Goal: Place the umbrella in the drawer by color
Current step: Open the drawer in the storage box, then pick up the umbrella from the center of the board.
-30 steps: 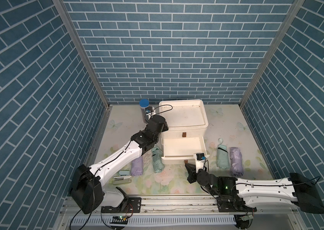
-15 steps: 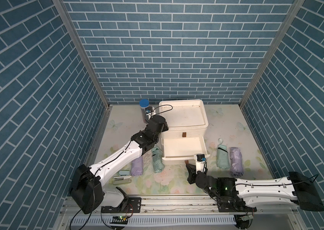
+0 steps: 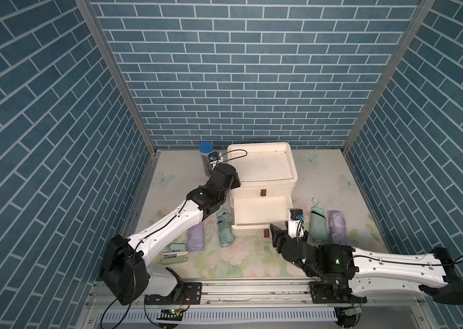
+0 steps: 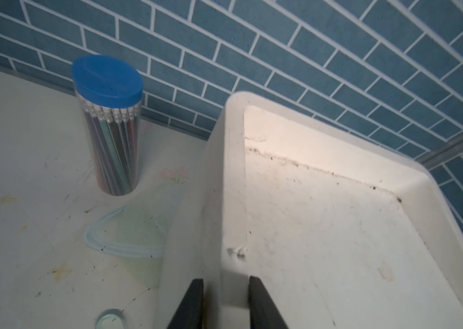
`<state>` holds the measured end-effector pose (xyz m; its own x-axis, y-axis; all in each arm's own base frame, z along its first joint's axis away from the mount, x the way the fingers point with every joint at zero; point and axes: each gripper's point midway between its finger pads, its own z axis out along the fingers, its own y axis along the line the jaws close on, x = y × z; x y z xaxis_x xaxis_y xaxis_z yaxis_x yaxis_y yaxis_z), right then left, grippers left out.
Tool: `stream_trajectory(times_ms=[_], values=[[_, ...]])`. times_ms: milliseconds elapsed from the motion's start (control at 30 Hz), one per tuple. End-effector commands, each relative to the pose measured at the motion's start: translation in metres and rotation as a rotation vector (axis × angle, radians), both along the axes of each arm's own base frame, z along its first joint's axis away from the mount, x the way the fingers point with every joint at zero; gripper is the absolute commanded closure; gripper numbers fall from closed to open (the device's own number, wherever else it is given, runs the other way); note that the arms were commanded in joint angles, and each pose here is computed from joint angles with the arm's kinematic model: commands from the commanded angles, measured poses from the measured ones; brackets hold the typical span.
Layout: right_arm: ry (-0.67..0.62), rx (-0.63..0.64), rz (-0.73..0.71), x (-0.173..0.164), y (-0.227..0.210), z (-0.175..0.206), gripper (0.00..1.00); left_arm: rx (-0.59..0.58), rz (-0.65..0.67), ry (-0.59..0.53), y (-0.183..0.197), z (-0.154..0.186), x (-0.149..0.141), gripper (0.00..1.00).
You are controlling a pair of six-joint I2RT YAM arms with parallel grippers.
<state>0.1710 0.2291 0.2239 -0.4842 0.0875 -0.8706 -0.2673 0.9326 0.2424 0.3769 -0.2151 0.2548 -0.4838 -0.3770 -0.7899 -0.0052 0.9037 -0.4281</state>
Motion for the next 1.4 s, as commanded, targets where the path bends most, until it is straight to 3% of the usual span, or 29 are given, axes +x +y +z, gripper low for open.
stream_trajectory(times_ms=[0,167,267,367,600,800,967,1200,1300,1367], values=[[0.038,-0.174,-0.187,0.03,-0.064,0.005,0.36,0.039,-0.077,0.094,-0.009,-0.017,-0.011,0.58],[0.167,-0.223,-0.345,0.068,-0.124,0.003,0.32,0.005,-0.141,0.023,-0.014,0.019,-0.017,0.5],[0.291,-0.271,-0.457,0.085,-0.165,-0.032,0.3,-0.013,-0.171,-0.034,-0.012,0.041,-0.024,0.49],[0.353,-0.228,-0.529,0.098,-0.191,-0.06,0.27,-0.03,-0.188,-0.099,-0.006,0.061,-0.034,0.47],[0.521,-0.088,-0.693,0.107,-0.246,-0.131,0.16,-0.102,-0.303,-0.221,-0.006,0.092,-0.063,0.44],[0.582,-0.143,-0.768,0.101,-0.273,-0.159,0.14,-0.128,-0.333,-0.251,-0.003,0.097,-0.075,0.44],[0.639,-0.107,-0.729,0.097,-0.268,-0.185,0.22,-0.139,-0.349,-0.255,-0.006,0.094,-0.077,0.45],[0.645,-0.111,-0.724,0.099,-0.268,-0.19,0.35,-0.148,-0.363,-0.23,-0.011,0.085,-0.076,0.46],[0.622,-0.114,-0.724,0.102,-0.269,-0.181,0.45,-0.147,-0.357,-0.23,-0.009,0.084,-0.077,0.46],[0.6,-0.108,-0.72,0.105,-0.269,-0.173,0.58,-0.147,-0.35,-0.233,-0.007,0.085,-0.077,0.46]])
